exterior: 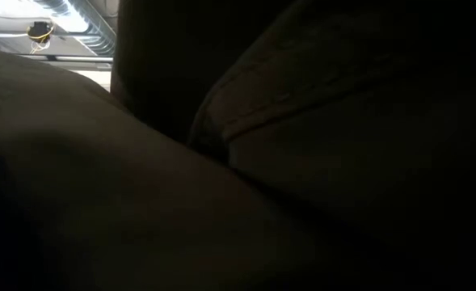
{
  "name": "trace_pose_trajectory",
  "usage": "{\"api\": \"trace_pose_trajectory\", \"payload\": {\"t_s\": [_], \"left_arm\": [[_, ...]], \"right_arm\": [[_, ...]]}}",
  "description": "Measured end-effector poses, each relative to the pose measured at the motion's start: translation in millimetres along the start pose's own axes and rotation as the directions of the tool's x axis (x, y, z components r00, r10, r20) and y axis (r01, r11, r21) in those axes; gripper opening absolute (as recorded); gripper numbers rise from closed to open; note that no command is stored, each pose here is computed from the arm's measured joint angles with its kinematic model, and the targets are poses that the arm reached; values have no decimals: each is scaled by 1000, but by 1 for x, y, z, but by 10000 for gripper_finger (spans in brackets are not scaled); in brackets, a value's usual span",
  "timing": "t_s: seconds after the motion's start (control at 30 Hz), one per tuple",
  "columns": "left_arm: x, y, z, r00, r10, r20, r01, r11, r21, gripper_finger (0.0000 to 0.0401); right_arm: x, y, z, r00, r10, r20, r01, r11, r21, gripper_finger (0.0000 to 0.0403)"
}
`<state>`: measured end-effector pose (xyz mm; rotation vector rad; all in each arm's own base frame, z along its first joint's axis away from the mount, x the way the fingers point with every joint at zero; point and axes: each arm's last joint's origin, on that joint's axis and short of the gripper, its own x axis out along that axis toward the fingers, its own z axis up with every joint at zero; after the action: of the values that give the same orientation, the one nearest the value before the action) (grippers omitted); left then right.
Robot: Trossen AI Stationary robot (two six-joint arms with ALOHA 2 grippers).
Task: Sort clothes
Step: Put the boxer into the white laundry bin
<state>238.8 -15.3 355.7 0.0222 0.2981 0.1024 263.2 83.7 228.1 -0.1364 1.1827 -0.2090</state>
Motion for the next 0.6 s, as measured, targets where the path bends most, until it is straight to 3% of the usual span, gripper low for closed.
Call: {"api": "trace_pose_trajectory", "payload": {"t_s": [0.27,0.47,0.6], "left_arm": [[0,0,0,1000,0,1,0,1000,27,149],[0,0,0,1000,0,1,0,1000,29,149],[0,0,0,1000,0,0,0,1000,29,149]], "right_arm": [[59,2,3,991,-80,-108,59,982,-182,237],[97,-4,2,972,-84,-218,22,962,-273,235],[111,-10,0,956,-87,-279,10,964,-265,187]]}}
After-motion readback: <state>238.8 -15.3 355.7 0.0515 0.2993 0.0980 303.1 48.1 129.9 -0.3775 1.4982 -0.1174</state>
